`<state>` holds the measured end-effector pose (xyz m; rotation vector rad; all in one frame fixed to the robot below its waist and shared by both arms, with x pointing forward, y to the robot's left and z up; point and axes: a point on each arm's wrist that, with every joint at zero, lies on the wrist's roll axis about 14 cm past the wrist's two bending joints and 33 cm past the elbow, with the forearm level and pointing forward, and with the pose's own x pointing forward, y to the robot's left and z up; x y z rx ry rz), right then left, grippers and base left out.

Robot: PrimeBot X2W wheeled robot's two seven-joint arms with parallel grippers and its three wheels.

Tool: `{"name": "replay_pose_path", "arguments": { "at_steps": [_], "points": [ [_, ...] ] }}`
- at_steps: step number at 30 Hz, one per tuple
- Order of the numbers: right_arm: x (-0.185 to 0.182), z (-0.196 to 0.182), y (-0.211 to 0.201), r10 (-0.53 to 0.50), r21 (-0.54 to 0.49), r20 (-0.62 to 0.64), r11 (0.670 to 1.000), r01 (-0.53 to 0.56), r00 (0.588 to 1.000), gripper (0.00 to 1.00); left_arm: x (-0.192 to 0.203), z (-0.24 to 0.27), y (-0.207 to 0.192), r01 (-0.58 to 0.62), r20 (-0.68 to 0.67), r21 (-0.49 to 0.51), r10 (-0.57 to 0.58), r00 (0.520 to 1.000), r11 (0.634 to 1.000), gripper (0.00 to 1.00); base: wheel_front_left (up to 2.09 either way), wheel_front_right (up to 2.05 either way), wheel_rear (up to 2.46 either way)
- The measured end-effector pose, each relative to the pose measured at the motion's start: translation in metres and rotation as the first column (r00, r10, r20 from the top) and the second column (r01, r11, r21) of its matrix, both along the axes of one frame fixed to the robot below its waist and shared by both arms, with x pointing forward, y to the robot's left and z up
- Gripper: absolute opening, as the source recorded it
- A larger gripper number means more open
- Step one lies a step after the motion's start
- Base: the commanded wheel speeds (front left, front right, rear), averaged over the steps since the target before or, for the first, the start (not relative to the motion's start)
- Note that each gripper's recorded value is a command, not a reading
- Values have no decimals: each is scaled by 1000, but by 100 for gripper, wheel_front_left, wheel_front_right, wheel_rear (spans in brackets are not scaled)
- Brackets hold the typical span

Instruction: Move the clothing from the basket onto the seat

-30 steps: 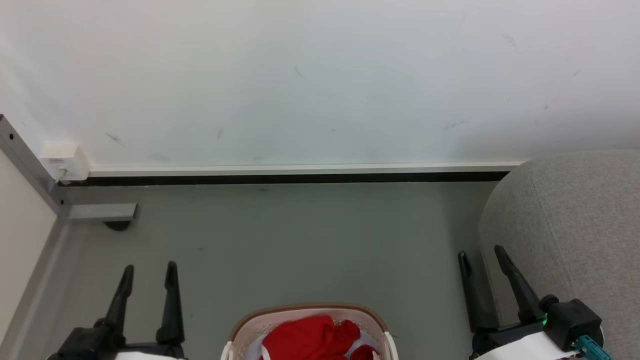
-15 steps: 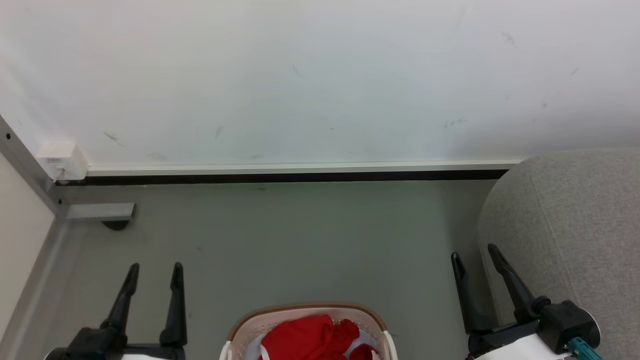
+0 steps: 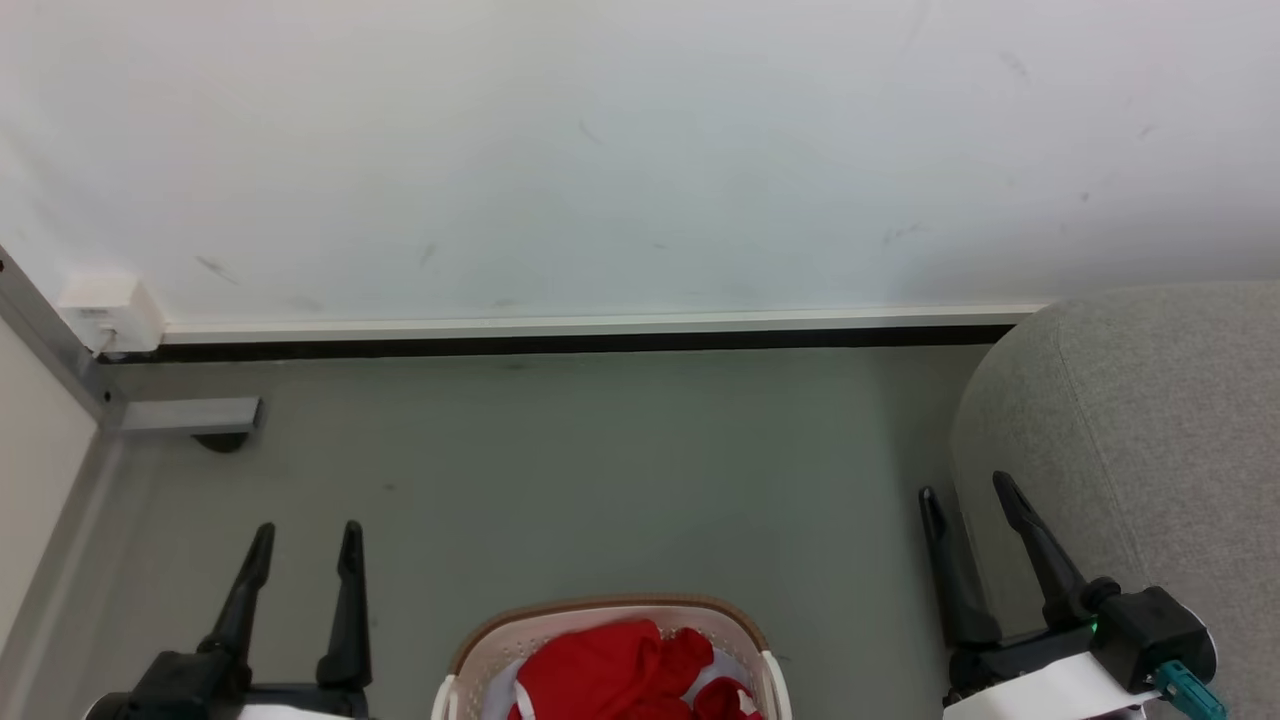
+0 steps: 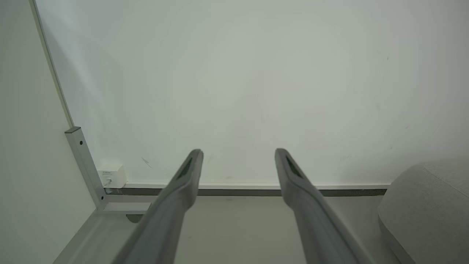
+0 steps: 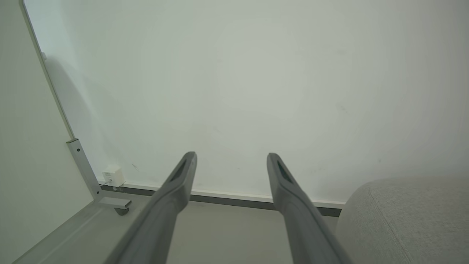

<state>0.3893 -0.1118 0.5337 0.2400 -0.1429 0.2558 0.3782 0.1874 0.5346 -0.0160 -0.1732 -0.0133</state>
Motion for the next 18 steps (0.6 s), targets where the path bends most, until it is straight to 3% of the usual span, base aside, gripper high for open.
{"name": "replay_pose_path", "arguments": {
  "at_steps": [11, 18],
  "points": [
    [14, -8, -28, -79, -8, -17, 997, 79, 997, 100, 32, -30, -39, 126, -81, -24, -127, 989, 992, 100, 0, 0, 0],
    [29, -23, -52, -147, -20, -50, 989, 146, 988, 100, 60, -96, -79, 281, -274, -24, -277, 921, 959, 100, 0, 0, 0]
  ]
}}
